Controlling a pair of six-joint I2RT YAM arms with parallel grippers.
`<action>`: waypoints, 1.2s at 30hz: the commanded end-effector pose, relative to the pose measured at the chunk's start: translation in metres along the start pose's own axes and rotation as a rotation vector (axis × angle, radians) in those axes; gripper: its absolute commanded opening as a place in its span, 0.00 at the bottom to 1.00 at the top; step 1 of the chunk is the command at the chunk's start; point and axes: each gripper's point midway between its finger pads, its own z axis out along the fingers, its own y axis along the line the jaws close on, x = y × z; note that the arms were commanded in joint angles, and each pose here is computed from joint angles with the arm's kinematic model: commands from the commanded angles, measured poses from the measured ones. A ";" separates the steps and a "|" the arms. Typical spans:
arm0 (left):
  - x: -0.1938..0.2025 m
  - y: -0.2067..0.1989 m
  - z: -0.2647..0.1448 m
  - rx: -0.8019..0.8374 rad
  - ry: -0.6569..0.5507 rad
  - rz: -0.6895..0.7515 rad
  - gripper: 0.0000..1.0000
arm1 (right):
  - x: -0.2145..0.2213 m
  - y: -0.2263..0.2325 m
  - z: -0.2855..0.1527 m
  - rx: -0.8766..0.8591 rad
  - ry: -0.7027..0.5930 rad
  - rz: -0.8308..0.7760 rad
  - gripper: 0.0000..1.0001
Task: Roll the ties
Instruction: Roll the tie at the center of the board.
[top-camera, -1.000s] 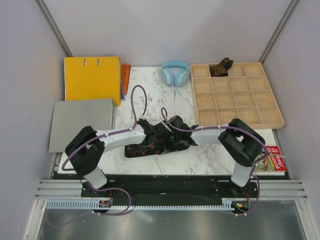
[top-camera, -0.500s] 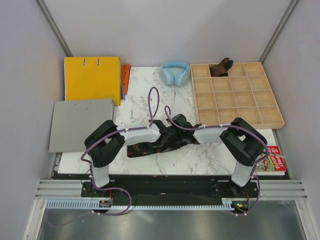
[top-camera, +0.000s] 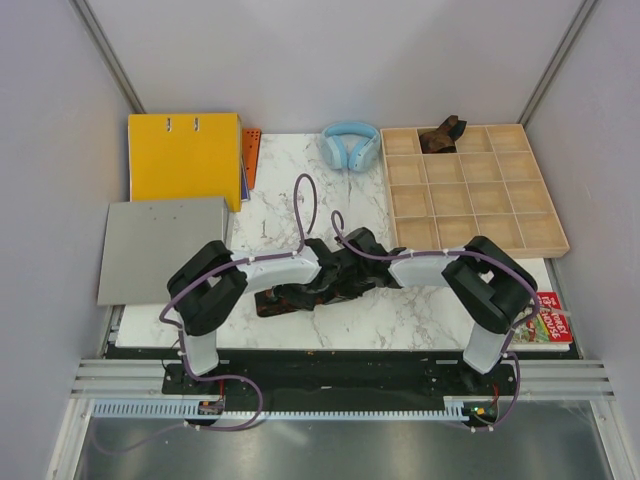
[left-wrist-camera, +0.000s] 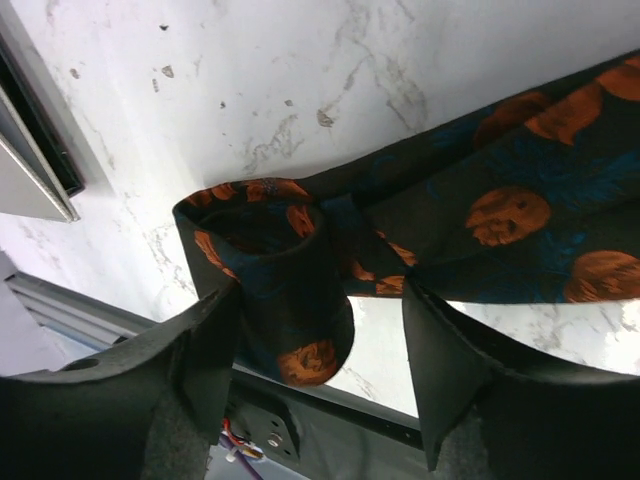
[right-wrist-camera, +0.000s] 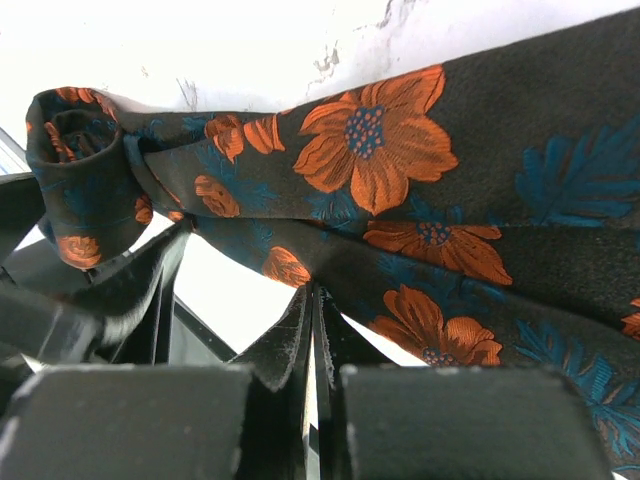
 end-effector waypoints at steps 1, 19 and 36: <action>-0.025 -0.016 -0.027 0.145 -0.082 -0.092 0.74 | -0.011 0.005 -0.008 0.020 -0.038 -0.043 0.05; -0.035 0.033 -0.077 0.350 -0.175 -0.337 0.82 | -0.058 -0.021 0.015 0.178 0.002 -0.233 0.04; 0.012 0.076 -0.034 0.536 -0.184 -0.786 0.78 | -0.106 0.033 -0.027 0.163 -0.088 -0.346 0.13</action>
